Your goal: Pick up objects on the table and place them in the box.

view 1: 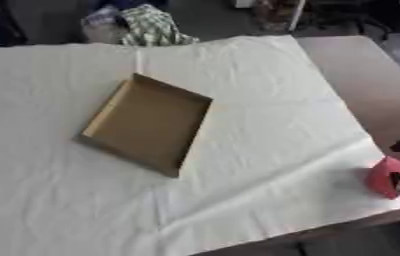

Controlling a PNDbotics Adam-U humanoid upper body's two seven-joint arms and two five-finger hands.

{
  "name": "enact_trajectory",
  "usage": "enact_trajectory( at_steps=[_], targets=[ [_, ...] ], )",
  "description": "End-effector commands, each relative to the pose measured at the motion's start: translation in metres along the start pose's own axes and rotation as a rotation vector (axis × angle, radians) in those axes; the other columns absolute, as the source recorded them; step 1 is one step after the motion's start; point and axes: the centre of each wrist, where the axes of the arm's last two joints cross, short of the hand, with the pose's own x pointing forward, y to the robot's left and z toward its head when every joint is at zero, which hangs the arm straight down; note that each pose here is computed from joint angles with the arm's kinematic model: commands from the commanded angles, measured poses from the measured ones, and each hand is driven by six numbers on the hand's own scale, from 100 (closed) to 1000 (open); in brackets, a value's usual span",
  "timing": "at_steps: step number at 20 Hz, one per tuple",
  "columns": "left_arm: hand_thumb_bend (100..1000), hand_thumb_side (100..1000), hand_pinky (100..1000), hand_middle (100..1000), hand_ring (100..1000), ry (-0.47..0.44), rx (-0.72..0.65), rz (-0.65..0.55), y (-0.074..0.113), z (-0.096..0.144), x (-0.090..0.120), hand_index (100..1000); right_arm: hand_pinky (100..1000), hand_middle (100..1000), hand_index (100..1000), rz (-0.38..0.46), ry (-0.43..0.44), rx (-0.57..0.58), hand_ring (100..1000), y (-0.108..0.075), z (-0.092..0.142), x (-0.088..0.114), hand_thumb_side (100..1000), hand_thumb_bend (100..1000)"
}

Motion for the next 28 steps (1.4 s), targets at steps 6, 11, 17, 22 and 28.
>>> enact_trajectory(
  at_steps=[6, 11, 17, 22, 28],
  targets=[
    [100, 663, 565, 697, 714, -0.025, -0.017, 0.005, -0.0017, -0.0043, 0.0043, 767, 966, 1000, 1000, 0.048, -0.012, 0.026, 1000, -0.01, 0.0009, 0.0023, 780, 112],
    [100, 662, 564, 697, 714, -0.024, -0.018, 0.006, -0.0019, -0.0043, 0.0042, 766, 969, 1000, 1000, 0.058, 0.028, 0.039, 1000, -0.0082, 0.0012, 0.0023, 691, 122],
    [100, 663, 564, 697, 714, -0.021, -0.02, 0.009, -0.0025, -0.0039, 0.0039, 766, 965, 1000, 1000, 0.054, 0.02, 0.031, 1000, -0.0087, 0.0012, 0.0021, 570, 108],
    [100, 661, 563, 697, 714, -0.022, -0.022, 0.007, -0.0026, -0.004, 0.0039, 766, 964, 1000, 1000, 0.039, 0.039, 0.026, 1000, -0.0094, 0.0015, 0.0016, 599, 104],
    [100, 661, 563, 698, 714, -0.025, -0.025, 0.0, -0.0028, -0.0044, 0.004, 765, 967, 1000, 1000, 0.034, 0.077, 0.024, 1000, -0.0117, 0.0018, 0.0009, 587, 117]
  ],
)
